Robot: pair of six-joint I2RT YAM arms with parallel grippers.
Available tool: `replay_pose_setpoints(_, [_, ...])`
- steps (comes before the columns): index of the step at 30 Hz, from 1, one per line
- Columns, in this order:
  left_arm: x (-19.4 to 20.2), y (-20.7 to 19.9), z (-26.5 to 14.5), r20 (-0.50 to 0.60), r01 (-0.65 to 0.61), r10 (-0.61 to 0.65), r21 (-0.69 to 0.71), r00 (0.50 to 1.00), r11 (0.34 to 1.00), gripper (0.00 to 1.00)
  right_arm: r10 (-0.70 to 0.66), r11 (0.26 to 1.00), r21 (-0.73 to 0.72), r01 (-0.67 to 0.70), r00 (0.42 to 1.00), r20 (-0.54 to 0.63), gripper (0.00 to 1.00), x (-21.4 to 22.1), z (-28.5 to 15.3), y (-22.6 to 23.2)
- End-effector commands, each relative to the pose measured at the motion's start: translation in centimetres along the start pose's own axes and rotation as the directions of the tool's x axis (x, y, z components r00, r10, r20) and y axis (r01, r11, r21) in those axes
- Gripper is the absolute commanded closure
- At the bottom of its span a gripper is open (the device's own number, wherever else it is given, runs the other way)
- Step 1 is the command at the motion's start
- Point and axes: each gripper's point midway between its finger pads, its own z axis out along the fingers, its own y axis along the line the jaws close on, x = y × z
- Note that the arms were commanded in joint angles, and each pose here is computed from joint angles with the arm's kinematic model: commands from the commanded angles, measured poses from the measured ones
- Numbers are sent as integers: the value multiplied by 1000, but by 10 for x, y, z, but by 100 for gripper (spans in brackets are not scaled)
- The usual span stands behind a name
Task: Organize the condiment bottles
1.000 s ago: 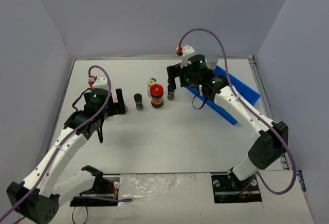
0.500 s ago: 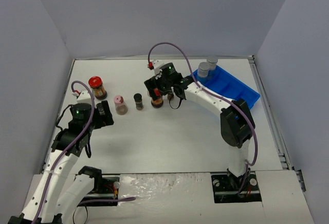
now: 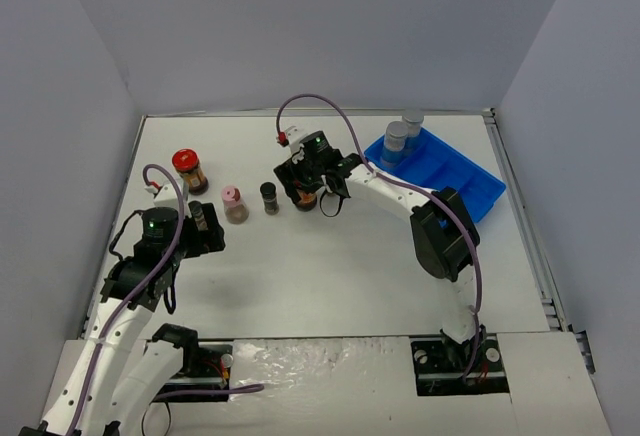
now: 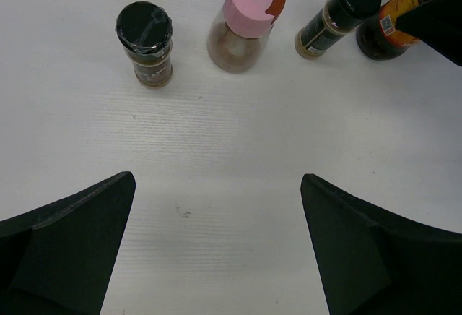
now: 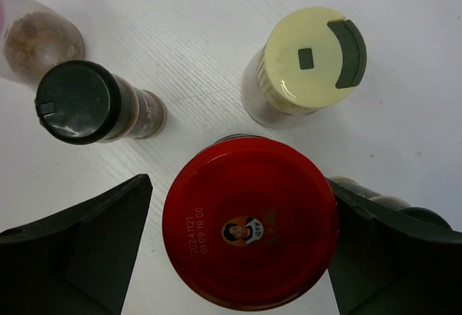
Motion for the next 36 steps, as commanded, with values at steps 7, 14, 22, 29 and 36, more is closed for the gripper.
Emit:
replay_pose_setpoints(7, [-21, -9, 1, 79, -6, 3, 36, 997, 999, 3, 0, 999, 49, -6, 991, 135, 87, -42, -45, -3])
replay_pose_setpoints(14, [-21, -9, 0, 82, -8, 5, 40, 997, 999, 3, 88, 973, 179, -145, 952, 294, 100, -77, -147, -38])
replay_pose_setpoints(22, [-22, -7, 0, 90, -7, 4, 30, 996, 1000, 3, 269, 789, 424, -444, 871, 411, 100, -44, -240, -163])
replay_pose_setpoints(29, [-24, -5, -1, 98, -8, 6, 23, 995, 1000, 3, 358, 578, 536, -615, 781, 511, 100, -7, -288, -274])
replay_pose_setpoints(36, [-25, -5, -1, 102, -9, 7, 23, 995, 1000, 3, 356, 550, 566, -614, 786, 506, 100, 4, -266, -330])
